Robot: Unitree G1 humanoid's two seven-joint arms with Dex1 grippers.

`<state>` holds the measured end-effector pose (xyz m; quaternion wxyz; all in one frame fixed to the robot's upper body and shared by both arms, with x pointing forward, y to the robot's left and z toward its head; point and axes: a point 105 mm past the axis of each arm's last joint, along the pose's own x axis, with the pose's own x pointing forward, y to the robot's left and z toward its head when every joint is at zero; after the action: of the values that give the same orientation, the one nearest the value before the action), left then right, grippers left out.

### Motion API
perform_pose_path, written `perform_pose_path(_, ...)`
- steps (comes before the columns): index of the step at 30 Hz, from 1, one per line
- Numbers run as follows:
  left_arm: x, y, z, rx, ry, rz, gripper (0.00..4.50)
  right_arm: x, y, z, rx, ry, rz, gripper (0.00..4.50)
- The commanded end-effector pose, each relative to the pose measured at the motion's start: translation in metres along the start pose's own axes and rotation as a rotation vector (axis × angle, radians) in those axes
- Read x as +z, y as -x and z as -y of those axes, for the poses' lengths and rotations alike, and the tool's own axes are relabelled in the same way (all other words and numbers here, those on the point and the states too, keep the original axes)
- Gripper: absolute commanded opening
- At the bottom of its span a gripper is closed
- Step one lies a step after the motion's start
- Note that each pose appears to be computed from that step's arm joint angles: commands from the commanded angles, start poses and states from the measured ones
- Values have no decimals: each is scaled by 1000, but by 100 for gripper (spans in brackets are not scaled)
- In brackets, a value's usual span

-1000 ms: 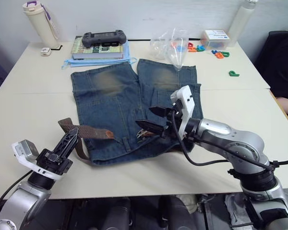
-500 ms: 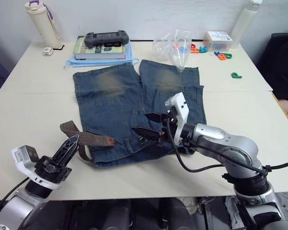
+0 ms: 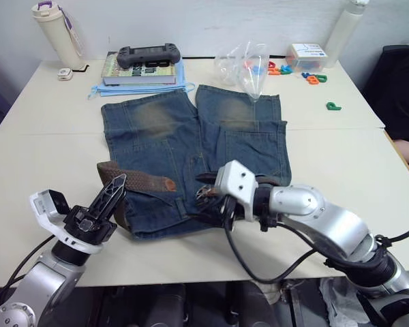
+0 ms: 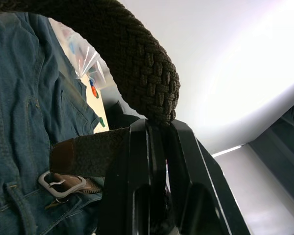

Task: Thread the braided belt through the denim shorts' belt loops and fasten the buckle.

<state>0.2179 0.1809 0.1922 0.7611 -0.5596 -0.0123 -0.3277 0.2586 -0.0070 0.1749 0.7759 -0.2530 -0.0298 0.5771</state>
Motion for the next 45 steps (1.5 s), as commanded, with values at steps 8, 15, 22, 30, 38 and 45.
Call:
perform_pose_path(8,-9,-19,20,-53,23,40,0,23,-36,21,-310,415,80,441)
perform_pose_path(15,-10,-23,20,-25,45,67,0,27,-35,26,-437,426,110,441)
perform_pose_path(22,-9,-25,21,-15,52,84,0,18,-28,36,-502,446,63,106)
perform_pose_path(30,-12,-27,19,14,48,69,0,25,-23,47,-566,474,81,4)
perform_pose_path(38,-6,-26,13,62,8,52,273,26,-22,54,-576,507,38,0)
perform_pose_path(45,-35,-22,33,-55,-10,-103,315,30,-31,70,-589,487,-27,0)
